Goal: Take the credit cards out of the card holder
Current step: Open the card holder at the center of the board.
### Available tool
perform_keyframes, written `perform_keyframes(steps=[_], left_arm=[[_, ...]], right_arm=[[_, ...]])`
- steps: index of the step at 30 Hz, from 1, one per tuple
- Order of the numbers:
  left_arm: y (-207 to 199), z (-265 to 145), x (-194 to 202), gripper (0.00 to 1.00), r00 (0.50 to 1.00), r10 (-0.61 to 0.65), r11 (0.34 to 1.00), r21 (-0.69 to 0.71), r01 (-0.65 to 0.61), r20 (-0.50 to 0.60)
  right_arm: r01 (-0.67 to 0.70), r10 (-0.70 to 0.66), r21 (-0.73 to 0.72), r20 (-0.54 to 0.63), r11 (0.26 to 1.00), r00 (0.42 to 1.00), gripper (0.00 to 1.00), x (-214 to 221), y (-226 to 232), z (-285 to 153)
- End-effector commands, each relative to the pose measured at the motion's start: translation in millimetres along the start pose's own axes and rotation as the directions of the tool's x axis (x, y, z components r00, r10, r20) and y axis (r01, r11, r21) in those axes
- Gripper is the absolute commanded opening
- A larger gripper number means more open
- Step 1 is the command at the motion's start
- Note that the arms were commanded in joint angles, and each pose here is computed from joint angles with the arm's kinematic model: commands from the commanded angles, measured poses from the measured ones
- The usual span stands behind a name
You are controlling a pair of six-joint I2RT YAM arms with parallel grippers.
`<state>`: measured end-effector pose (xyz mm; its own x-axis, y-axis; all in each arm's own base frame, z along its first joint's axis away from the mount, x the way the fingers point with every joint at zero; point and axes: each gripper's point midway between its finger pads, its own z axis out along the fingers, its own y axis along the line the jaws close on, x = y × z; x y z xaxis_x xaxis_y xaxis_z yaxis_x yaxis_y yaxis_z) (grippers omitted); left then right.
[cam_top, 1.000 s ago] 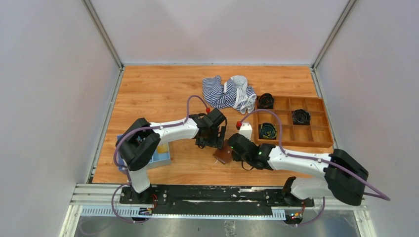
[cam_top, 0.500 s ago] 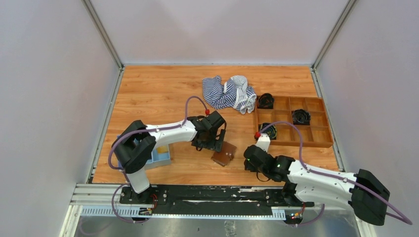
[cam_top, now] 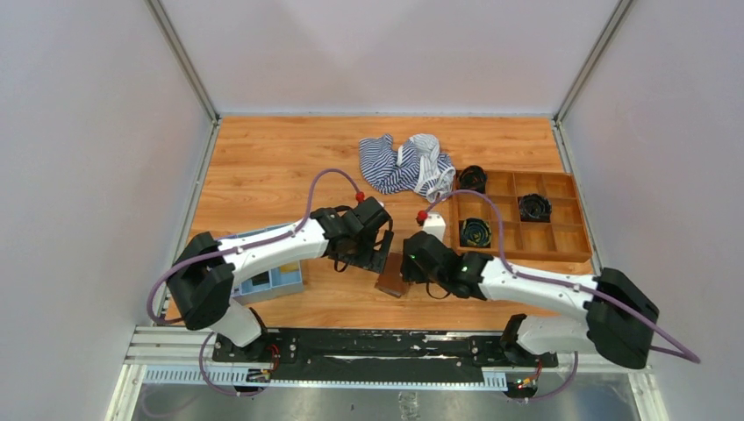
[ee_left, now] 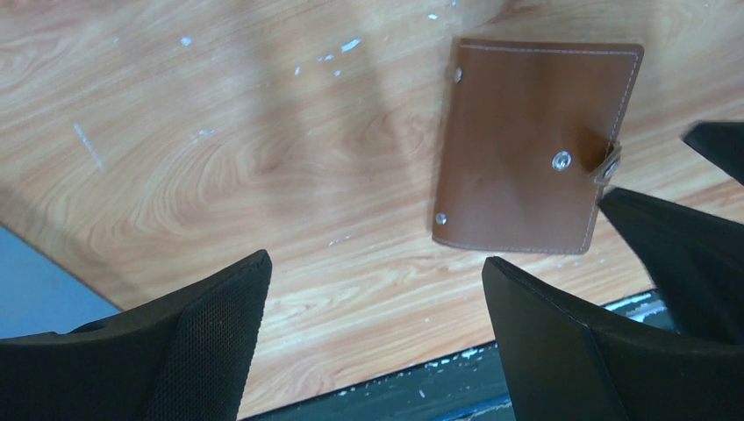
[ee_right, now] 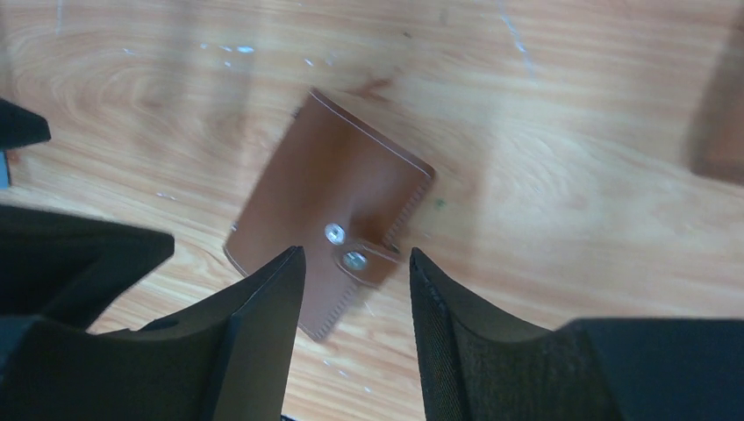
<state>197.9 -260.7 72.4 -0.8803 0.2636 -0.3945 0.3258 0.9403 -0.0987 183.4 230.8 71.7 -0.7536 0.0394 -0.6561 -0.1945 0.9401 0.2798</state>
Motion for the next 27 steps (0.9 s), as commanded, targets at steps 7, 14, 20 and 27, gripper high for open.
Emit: perform_keyframes(steps=[7, 14, 20, 27], left_arm=[[24, -16, 19, 0.95, 0.997, -0.080, 0.997, 0.006, 0.080, -0.014], [24, -11, 19, 0.95, 0.997, -0.072, 0.997, -0.003, 0.072, -0.027], [18, -10, 7, 0.95, 0.998, -0.066, 0.998, -0.005, 0.066, -0.006], [-7, -15, -7, 0.95, 1.000, 0.000, 1.000, 0.018, -0.001, 0.028]], right_arm=[[0.059, -0.058, 0.018, -0.073, 0.998, 0.996, 0.53, -1, 23, 35], [0.020, -0.014, 0.108, -0.057, 0.994, 0.998, 0.49, 16, -22, 17], [-0.036, 0.040, 0.110, -0.034, 0.993, 0.999, 0.48, 30, -46, 0], [-0.090, 0.099, 0.160, -0.045, 0.983, 0.994, 0.47, 53, -69, 0]])
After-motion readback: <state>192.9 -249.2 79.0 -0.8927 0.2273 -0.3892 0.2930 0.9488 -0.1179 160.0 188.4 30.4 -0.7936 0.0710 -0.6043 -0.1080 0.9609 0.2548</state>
